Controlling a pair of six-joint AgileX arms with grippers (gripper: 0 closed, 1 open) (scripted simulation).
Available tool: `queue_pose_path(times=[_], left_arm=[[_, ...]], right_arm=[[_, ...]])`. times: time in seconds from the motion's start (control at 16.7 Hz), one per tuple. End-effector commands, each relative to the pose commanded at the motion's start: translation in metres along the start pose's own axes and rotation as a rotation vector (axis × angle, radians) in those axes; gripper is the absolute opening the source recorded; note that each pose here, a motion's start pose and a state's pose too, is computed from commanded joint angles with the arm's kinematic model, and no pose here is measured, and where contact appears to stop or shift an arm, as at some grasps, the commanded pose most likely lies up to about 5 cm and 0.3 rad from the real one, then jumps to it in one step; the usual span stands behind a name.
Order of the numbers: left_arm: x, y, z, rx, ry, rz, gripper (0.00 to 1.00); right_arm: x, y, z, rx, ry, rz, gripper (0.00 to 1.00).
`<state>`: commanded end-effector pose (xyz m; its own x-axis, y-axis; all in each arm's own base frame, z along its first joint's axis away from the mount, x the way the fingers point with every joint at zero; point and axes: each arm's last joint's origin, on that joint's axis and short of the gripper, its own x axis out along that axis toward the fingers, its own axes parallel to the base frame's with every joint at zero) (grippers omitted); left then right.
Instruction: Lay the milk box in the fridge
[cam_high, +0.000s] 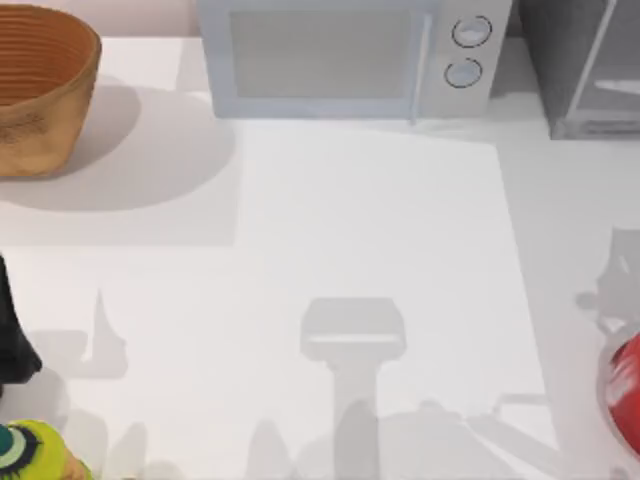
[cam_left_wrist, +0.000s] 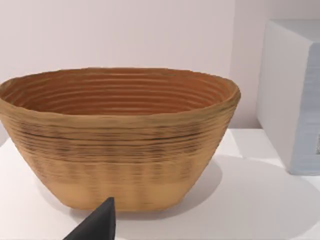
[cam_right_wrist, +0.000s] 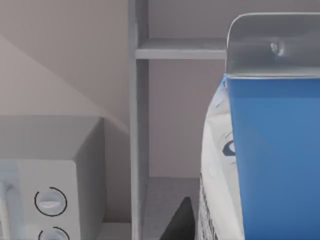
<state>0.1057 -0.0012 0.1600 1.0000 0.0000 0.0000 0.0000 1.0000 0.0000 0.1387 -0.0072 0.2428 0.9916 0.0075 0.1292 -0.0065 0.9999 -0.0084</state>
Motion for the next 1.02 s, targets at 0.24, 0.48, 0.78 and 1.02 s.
queue_pose_path(times=[0.24,0.48,0.78,1.02], left_arm=[[0.0,0.0,0.0,0.0,0.0,0.0,1.0],[0.0,0.0,0.0,0.0,0.0,0.0,1.0],[0.0,0.0,0.0,0.0,0.0,0.0,1.0],[0.0,0.0,0.0,0.0,0.0,0.0,1.0]], right_arm=[[0.065,-0.014,0.019,-0.012,0.0,-0.003,0.0],[0.145,-0.038,-0.005,-0.015,0.032,-0.003,0.0],[0.217,-0.072,-0.086,-0.001,0.089,-0.001,0.0],[0.24,-0.091,-0.141,0.009,0.106,-0.002,0.0]])
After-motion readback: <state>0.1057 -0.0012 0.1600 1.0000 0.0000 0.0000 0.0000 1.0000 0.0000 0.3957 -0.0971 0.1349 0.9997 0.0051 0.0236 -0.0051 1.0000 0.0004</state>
